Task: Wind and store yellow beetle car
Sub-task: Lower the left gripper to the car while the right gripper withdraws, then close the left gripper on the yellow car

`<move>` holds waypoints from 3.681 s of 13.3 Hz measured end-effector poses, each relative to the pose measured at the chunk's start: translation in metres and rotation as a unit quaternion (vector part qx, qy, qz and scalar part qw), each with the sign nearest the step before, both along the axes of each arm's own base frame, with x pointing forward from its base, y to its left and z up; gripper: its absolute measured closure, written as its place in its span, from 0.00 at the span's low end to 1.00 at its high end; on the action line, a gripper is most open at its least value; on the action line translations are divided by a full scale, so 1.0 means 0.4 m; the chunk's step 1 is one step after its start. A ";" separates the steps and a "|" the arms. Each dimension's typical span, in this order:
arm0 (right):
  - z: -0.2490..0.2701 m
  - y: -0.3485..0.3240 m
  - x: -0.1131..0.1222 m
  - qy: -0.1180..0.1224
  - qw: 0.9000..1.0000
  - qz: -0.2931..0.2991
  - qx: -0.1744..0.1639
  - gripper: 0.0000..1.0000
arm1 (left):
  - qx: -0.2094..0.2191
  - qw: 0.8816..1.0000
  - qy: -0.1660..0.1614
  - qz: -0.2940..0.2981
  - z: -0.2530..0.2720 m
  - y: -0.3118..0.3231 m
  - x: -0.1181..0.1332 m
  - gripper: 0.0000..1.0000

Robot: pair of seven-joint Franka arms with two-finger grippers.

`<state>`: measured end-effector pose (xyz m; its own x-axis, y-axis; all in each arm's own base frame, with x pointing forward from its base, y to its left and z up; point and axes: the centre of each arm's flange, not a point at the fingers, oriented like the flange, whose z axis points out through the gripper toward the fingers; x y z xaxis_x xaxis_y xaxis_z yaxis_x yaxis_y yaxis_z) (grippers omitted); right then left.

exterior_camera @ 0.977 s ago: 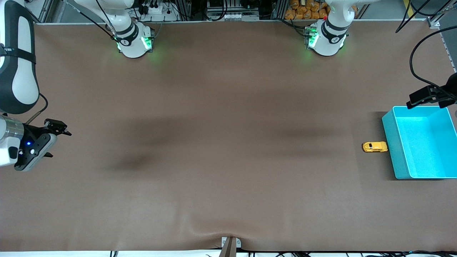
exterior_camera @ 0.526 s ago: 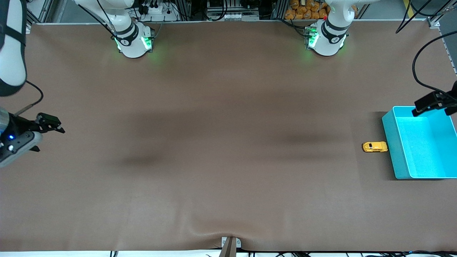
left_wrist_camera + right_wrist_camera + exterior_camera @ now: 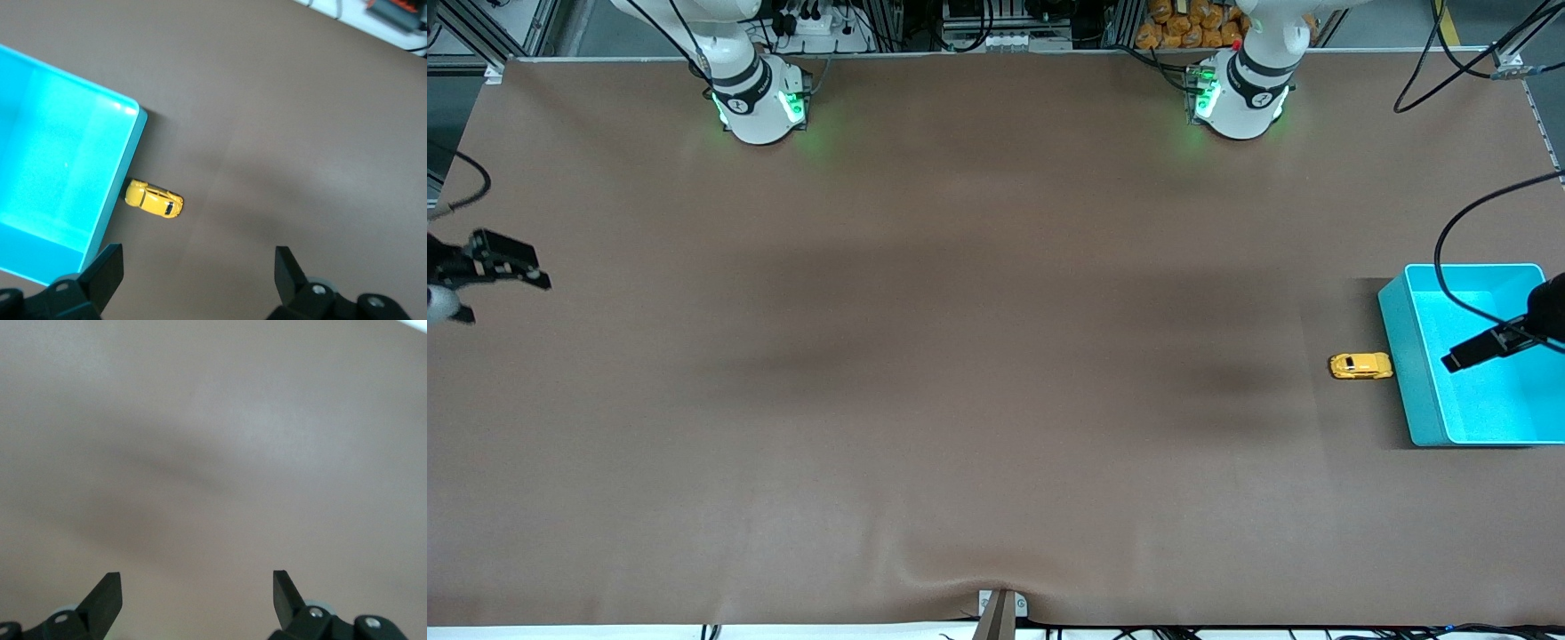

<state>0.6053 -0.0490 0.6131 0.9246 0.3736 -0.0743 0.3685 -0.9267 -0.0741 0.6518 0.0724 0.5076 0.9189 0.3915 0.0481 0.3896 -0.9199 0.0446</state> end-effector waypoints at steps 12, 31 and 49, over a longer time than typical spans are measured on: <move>0.240 -0.069 -0.128 -0.078 0.968 -0.236 -0.040 0.00 | -0.007 0.983 0.130 0.129 -0.325 -0.005 -0.060 0.00; 0.143 0.038 -0.207 -0.062 0.974 -0.215 -0.032 0.00 | 0.004 0.878 0.076 0.473 -0.584 0.056 -0.120 0.00; 0.075 0.034 -0.192 -0.030 0.975 -0.215 -0.038 0.00 | -0.009 0.855 0.003 0.518 -0.803 0.154 -0.222 0.00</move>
